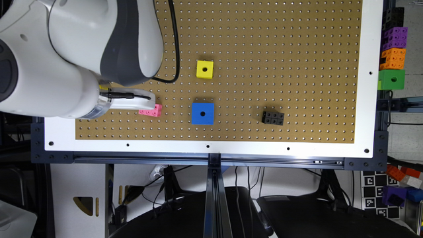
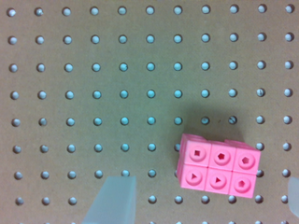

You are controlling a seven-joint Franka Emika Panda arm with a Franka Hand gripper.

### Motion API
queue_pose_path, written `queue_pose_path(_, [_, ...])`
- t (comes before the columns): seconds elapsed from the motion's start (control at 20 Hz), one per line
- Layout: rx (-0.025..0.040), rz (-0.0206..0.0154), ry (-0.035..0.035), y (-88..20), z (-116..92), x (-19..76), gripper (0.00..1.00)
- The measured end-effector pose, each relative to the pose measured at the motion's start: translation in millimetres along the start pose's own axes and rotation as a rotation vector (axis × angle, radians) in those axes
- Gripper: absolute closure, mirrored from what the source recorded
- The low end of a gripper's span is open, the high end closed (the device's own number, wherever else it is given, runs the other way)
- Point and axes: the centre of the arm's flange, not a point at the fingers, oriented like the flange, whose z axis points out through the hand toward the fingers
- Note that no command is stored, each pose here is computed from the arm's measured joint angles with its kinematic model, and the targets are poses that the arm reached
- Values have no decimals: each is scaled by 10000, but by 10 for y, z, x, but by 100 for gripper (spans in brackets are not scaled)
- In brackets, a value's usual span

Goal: Pick up pink block.

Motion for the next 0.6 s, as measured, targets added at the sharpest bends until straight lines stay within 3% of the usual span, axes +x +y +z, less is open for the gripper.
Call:
queue_pose_path(0.1, [-13, -23, -76, -16, 163, -10, 0])
queue_pose_path(0.25, [9, -56, -100, -50, 379, -10, 0])
queue_pose_path(0.45, [46, -103, -63, -104, 377, 0, 0])
queue_pose_path(0.6, [18, -119, -142, -113, 443, -17, 0])
